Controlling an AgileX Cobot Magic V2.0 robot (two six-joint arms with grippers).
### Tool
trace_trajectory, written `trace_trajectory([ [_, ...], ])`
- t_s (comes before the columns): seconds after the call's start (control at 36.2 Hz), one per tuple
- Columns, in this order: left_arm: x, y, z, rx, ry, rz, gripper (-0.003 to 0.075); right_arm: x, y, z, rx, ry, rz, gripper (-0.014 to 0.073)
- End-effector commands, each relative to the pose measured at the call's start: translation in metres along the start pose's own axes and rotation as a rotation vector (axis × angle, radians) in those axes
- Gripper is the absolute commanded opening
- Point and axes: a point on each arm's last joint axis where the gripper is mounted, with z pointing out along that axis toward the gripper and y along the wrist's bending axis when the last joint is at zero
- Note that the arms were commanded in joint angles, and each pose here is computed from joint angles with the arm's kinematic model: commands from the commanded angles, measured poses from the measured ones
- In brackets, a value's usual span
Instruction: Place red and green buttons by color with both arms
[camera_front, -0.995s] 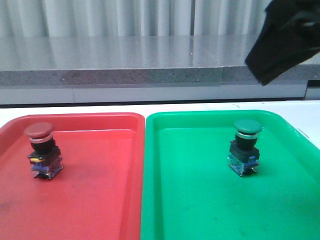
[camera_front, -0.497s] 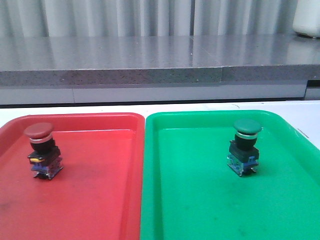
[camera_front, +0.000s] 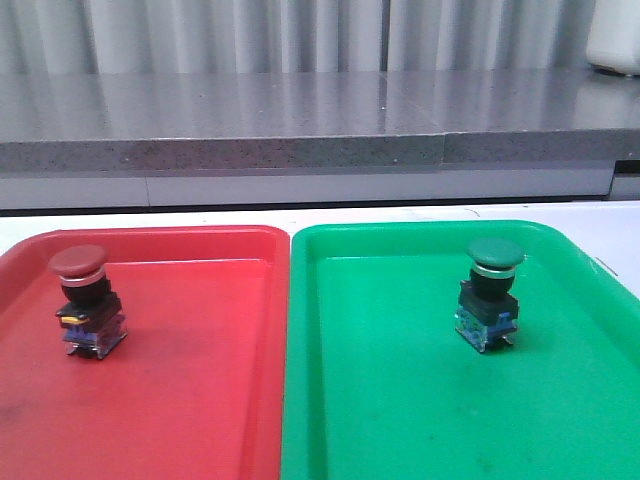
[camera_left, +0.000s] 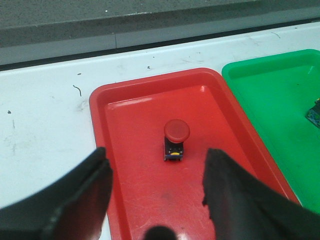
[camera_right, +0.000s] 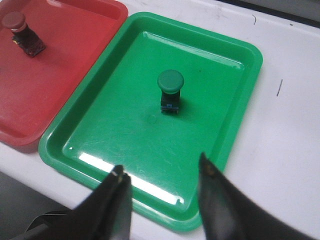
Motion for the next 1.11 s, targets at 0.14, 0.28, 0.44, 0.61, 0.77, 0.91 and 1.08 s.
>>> trace_trajectory([
  [0.14, -0.012, -0.002, -0.005, 0.019, -0.091, -0.008, -0.0019, -0.011, 0.000, -0.006, 0.005, -0.083, -0.002, -0.0107],
  [0.28, -0.012, -0.002, -0.005, 0.019, -0.091, -0.008, -0.0020, -0.011, 0.000, -0.006, 0.005, -0.079, -0.002, -0.0108],
  [0.44, -0.012, -0.002, -0.005, 0.019, -0.091, -0.008, -0.0020, -0.011, 0.000, -0.006, 0.005, -0.079, -0.002, -0.0108],
  [0.61, -0.012, -0.002, -0.005, 0.019, -0.091, -0.008, -0.0020, -0.011, 0.000, -0.006, 0.005, -0.079, -0.002, -0.0108],
  [0.77, -0.005, 0.001, -0.008, 0.004, -0.118, -0.038, -0.0020, -0.011, 0.000, -0.006, 0.005, -0.079, -0.002, -0.0108],
  [0.91, 0.014, 0.010, -0.011, -0.083, -0.204, -0.085, -0.0020, -0.010, 0.000, -0.006, 0.005, -0.078, -0.002, -0.0108],
  [1.08, 0.047, 0.019, -0.008, -0.191, -0.375, -0.123, -0.0020, -0.010, 0.000, -0.006, 0.005, -0.078, -0.002, -0.0108],
])
